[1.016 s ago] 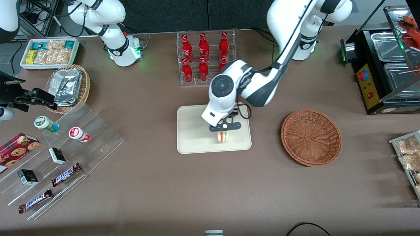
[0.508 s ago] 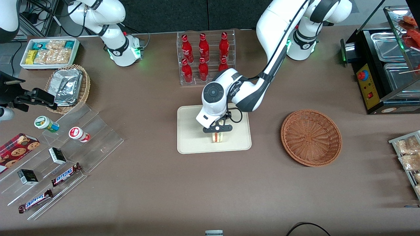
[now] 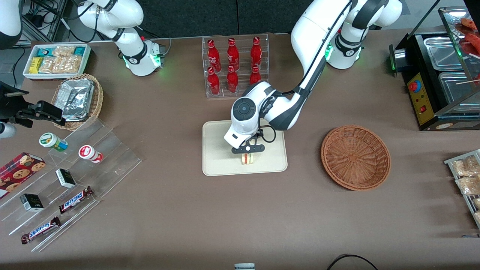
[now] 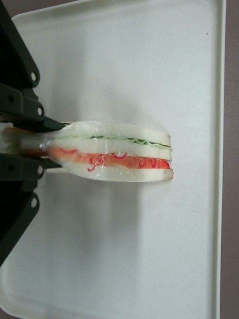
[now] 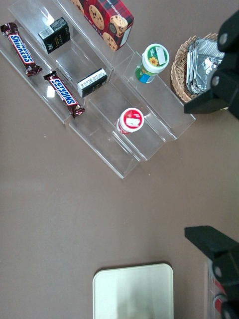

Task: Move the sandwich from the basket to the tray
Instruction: 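Lower the sandwich onto the tray and open the left gripper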

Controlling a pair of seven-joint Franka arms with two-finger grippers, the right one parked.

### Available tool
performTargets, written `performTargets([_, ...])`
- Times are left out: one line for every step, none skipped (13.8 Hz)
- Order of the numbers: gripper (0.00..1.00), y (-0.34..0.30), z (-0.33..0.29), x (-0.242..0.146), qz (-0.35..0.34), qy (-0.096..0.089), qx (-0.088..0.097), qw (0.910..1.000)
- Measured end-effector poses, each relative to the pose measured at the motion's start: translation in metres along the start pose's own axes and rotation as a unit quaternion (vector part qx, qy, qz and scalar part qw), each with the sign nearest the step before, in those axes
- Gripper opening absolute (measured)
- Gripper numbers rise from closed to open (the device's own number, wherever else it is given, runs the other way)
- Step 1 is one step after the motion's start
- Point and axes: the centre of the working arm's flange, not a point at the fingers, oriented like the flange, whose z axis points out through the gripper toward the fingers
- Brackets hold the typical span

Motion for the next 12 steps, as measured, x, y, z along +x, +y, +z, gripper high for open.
performTargets([0.4, 0.0, -0.001, 0.0, 0.0, -0.001, -0.002, 1.0])
performTargets([0.49, 0.001, -0.001, 0.0, 0.0, -0.001, -0.003, 1.0])
performTargets([0.6, 0.001, -0.002, 0.0, 0.0, 0.0, -0.004, 1.0])
performTargets([0.69, 0.002, -0.003, 0.001, 0.001, 0.0, -0.005, 1.0])
performTargets([0.8, 0.003, -0.006, 0.002, 0.001, 0.003, -0.008, 1.0])
performTargets([0.89, 0.004, -0.011, 0.004, 0.001, 0.006, -0.012, 0.9999])
performTargets([0.99, 0.005, -0.017, 0.006, 0.0, 0.011, -0.015, 0.9998])
performTargets([1.0, 0.006, -0.023, 0.009, 0.005, 0.014, -0.017, 0.9998])
performTargets([1.0, 0.005, -0.029, 0.012, 0.015, 0.015, -0.016, 0.9996])
performTargets([1.0, 0.003, -0.035, 0.014, 0.023, 0.015, -0.014, 0.9995])
performTargets([1.0, 0.0, -0.043, 0.019, 0.023, 0.017, -0.014, 0.9995])
performTargets([1.0, -0.009, -0.053, 0.028, 0.024, 0.019, -0.013, 0.9994])
